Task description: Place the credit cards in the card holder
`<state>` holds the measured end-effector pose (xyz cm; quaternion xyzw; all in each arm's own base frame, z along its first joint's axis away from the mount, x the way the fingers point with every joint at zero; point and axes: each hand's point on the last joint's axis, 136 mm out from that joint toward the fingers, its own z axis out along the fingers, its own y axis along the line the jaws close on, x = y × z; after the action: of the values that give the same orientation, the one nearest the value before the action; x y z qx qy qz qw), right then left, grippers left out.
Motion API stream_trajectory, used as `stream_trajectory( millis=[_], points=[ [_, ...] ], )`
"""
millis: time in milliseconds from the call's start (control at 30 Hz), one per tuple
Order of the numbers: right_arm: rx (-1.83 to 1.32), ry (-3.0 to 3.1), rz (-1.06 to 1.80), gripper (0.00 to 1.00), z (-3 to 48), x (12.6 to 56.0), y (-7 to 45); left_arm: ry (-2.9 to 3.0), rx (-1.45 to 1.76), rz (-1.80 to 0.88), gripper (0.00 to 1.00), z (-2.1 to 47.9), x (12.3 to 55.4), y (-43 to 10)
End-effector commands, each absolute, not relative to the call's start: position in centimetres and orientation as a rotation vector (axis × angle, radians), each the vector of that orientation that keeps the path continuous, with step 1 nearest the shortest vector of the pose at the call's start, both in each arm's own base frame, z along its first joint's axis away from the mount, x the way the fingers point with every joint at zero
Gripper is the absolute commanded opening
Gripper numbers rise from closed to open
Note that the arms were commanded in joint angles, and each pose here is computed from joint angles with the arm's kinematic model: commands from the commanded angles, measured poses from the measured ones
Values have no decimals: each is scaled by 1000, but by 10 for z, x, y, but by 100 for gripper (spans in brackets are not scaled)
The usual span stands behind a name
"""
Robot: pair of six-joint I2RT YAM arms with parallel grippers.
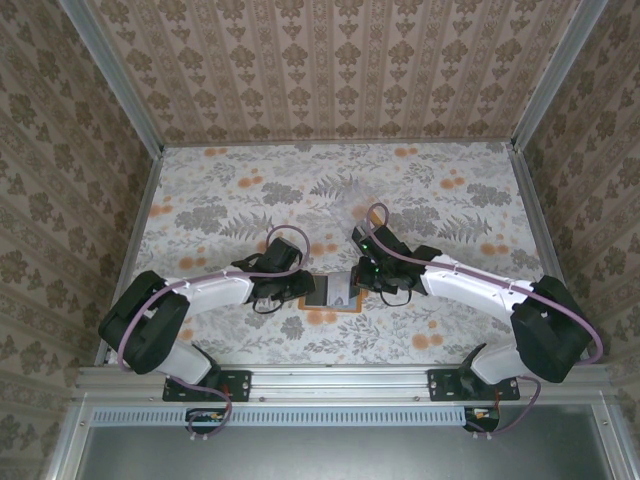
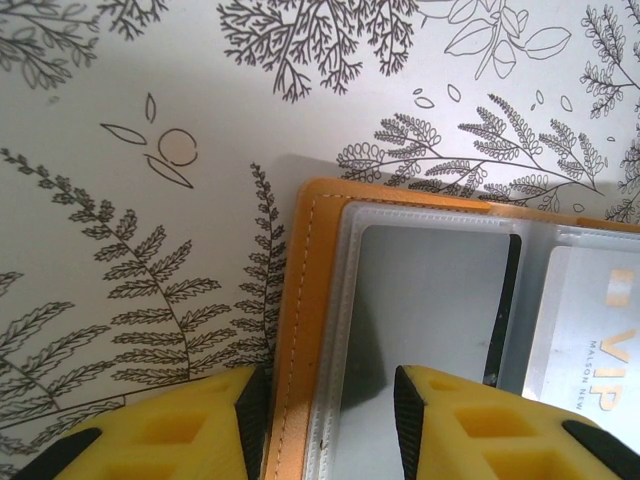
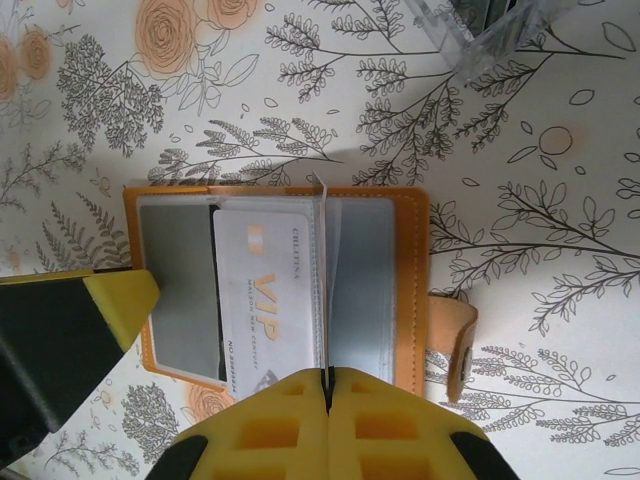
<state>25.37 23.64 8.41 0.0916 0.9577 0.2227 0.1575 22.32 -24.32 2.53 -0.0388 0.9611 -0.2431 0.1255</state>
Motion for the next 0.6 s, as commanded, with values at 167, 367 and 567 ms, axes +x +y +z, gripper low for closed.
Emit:
stream_trajectory(
  millis=[167,367,567],
  points=[
    [233,2636,807,2,123,260,253,2798,-78,-779,39,28,221,-259],
    [218,2653,824,2,120,259,258,2796,-85,-790,39,29,220,-260],
    [192,2646,885,2,123,261,268,2787,-85,-800,39,31,221,-262]
  ],
)
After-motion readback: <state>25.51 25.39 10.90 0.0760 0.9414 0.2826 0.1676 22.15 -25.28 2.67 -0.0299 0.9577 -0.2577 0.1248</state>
